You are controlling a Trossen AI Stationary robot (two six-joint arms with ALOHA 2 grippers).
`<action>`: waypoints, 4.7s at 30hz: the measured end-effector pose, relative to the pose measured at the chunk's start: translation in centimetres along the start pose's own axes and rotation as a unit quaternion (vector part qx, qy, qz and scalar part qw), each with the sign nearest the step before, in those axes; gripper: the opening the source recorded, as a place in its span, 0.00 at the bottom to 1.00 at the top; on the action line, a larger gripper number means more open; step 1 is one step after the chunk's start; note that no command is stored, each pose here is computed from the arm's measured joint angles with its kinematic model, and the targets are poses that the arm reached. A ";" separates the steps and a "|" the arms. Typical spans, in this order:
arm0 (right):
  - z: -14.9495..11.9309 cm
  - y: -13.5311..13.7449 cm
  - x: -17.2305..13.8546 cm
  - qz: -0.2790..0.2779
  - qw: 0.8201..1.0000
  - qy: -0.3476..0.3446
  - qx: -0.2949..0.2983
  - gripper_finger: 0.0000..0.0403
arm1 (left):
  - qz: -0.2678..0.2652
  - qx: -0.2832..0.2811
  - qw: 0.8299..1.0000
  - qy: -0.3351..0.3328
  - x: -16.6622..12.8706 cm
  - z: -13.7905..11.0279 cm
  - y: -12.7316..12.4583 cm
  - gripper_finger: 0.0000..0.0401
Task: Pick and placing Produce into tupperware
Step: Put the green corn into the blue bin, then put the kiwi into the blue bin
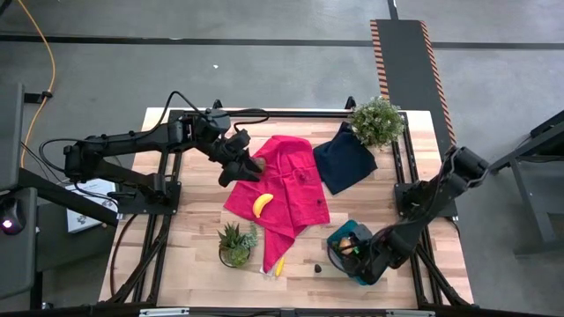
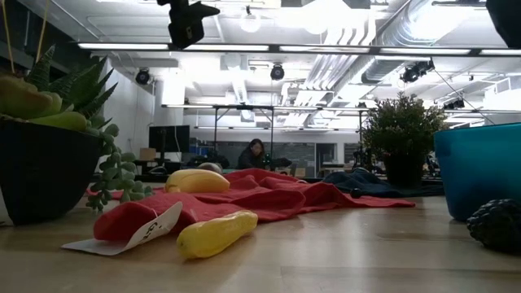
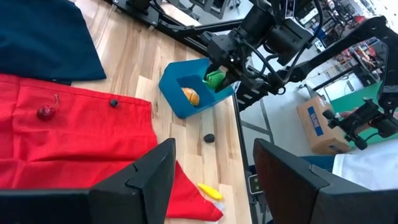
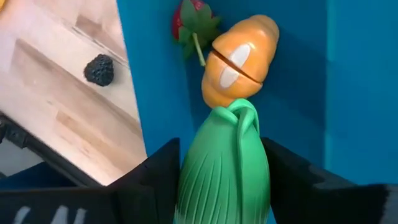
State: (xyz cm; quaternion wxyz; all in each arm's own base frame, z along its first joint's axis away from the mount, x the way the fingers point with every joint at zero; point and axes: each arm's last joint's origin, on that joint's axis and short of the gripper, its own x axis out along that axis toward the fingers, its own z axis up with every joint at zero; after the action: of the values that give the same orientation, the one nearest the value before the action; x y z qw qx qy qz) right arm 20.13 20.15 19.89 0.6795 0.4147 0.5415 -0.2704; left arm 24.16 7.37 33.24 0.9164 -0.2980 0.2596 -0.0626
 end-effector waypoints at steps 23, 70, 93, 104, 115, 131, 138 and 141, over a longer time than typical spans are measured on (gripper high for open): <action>-0.4 -0.1 1.5 -0.035 0.999 -0.001 0.034 0.42 | 0.001 -0.001 1.000 0.004 0.0 -0.1 0.0 0.51; 3.1 -2.2 -9.7 0.116 0.971 -0.209 -0.002 0.58 | 0.056 0.031 0.996 -0.061 -4.8 -1.0 -2.5 0.51; 6.6 -8.8 -19.0 0.248 0.903 -0.343 -0.078 0.58 | 0.076 0.017 0.992 -0.098 -7.4 -1.8 -3.8 0.51; 7.8 -11.8 -21.4 0.277 0.875 -0.382 -0.109 0.58 | 0.121 -0.021 0.987 -0.104 -8.5 -2.8 -4.0 0.51; 8.9 -15.2 -23.6 0.323 0.847 -0.403 -0.123 0.58 | 0.211 -0.088 0.966 -0.118 -8.8 -3.4 -3.3 0.51; 9.9 -18.2 -24.8 0.333 0.823 -0.438 -0.144 0.58 | 0.299 -0.258 0.908 -0.141 -4.9 -1.7 -0.5 0.51; 9.9 -18.7 -24.6 0.335 0.827 -0.420 -0.165 0.58 | 0.317 -0.272 0.902 -0.108 -3.0 0.6 0.0 0.51; 9.8 -18.8 -24.4 0.332 0.831 -0.411 -0.173 0.58 | 0.349 -0.282 0.891 -0.069 -2.2 1.0 0.4 0.51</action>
State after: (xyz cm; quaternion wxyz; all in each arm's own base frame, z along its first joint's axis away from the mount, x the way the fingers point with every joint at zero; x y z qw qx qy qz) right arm 3.25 0.16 38.92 0.9490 0.2952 0.0797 -0.0762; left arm 22.81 8.81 34.62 0.7722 -0.4382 0.2895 0.3576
